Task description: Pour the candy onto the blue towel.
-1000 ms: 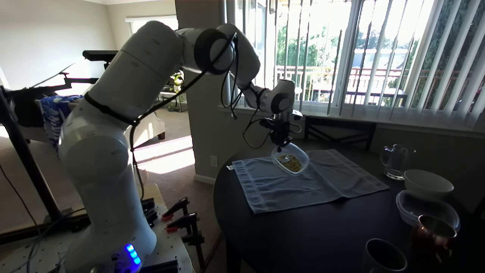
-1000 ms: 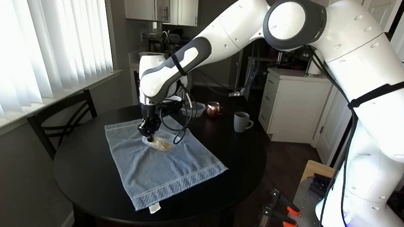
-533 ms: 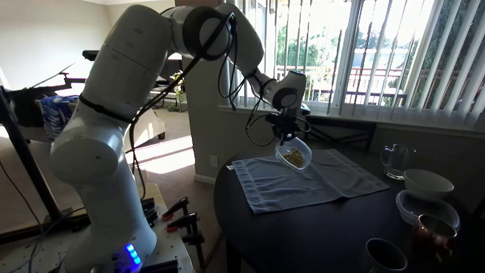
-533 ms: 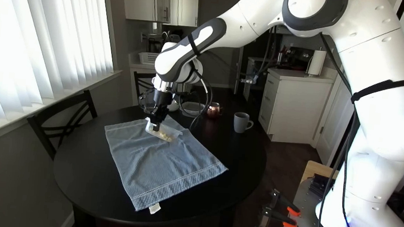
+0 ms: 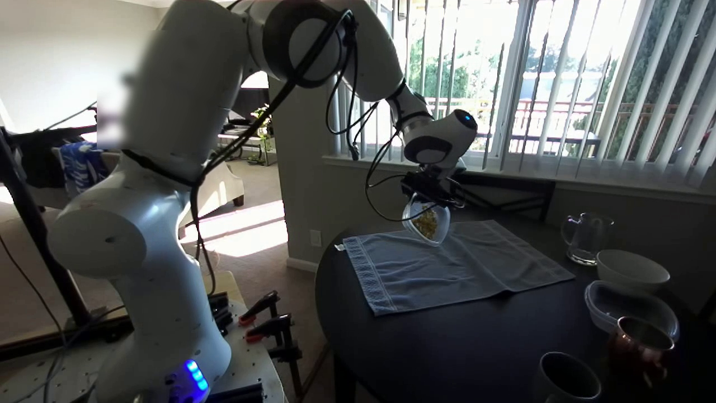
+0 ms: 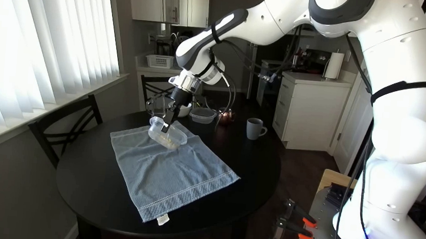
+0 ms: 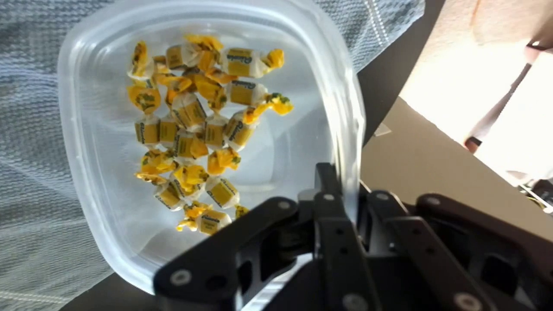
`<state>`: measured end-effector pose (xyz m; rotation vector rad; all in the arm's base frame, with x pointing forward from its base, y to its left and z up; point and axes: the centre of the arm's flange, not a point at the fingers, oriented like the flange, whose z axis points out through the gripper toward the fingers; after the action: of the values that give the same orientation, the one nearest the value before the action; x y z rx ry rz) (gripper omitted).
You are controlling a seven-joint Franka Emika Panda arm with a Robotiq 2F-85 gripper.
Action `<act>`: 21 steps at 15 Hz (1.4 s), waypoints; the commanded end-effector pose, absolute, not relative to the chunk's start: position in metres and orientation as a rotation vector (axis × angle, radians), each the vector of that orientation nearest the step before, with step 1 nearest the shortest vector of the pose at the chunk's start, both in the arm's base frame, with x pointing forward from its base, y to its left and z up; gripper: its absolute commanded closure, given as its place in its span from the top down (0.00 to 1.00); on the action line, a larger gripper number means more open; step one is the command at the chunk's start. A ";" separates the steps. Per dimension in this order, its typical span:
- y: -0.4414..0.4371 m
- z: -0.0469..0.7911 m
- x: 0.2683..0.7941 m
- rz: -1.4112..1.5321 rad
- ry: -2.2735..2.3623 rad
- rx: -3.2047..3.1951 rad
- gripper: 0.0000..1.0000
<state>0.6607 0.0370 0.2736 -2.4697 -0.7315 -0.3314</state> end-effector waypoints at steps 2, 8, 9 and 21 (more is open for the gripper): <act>0.042 0.249 0.645 -0.307 -0.865 -2.213 0.02; 0.035 0.245 0.617 -0.296 -1.047 -1.862 0.02; 0.028 0.242 0.615 -0.297 -1.058 -1.800 0.02; -0.036 0.189 0.630 -0.137 -0.944 -1.484 0.02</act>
<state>0.6123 -0.0420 0.1929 -1.5208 -0.9435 -0.1558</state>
